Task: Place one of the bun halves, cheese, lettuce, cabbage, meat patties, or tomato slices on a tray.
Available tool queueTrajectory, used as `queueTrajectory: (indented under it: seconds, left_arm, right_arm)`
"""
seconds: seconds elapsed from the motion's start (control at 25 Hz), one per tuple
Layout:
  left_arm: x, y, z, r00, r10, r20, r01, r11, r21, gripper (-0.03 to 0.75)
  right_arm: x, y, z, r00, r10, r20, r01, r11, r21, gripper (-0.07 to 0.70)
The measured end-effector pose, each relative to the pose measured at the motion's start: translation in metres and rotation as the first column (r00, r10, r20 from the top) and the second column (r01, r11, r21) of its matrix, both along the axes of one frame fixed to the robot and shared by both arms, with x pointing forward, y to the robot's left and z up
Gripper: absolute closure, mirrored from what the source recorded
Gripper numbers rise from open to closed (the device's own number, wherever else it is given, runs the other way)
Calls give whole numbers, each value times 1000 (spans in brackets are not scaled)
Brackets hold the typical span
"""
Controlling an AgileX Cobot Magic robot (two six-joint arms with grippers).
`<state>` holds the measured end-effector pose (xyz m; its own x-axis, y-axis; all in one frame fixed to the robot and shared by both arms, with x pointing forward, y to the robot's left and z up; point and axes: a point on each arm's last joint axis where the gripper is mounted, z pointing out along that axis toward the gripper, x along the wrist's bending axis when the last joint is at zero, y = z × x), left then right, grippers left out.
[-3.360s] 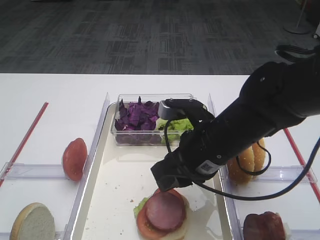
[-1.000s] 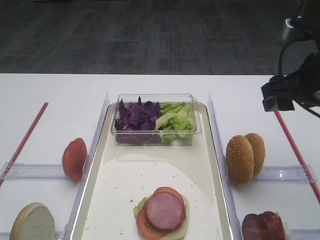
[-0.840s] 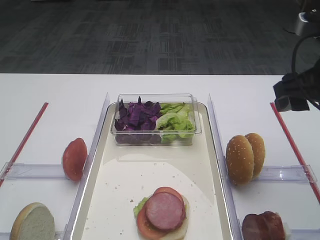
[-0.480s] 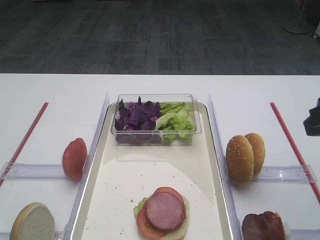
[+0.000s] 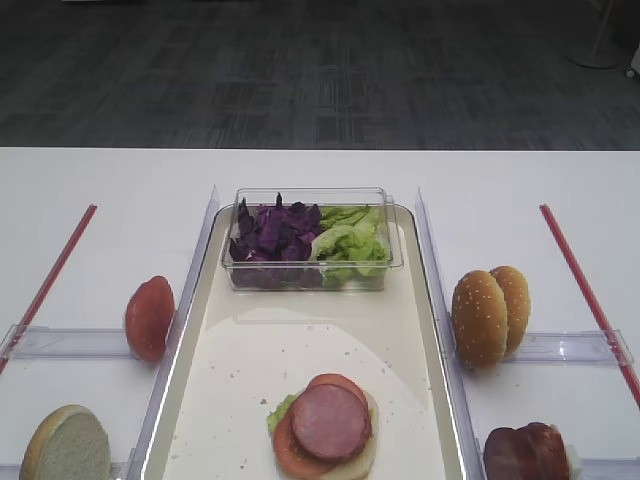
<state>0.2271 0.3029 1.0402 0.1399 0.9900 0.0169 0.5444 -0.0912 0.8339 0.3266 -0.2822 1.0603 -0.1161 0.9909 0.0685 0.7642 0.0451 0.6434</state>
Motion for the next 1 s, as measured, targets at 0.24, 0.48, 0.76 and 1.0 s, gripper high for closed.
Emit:
queueTrajectory:
  seconds: [0.24,0.48,0.76,1.0]
  left_arm:
    - [0,0,0,1000,0,0,0,1000,0,333]
    - [0,0,0,1000,0,0,0,1000,0,333]
    - [0,0,0,1000,0,0,0,1000,0,333]
    - [0,0,0,1000,0,0,0,1000,0,333]
  right_arm:
    - [-37,-8,-9,997,-20,78,20,1000,7,59]
    - [-56,-12,-12,990,-26,136,26,1000,1,59]
    - [-59,-13,-18,994,-28,107,30,999,-13,59]
    - [-60,-14,-20,995,-25,95,27,999,-20,59]
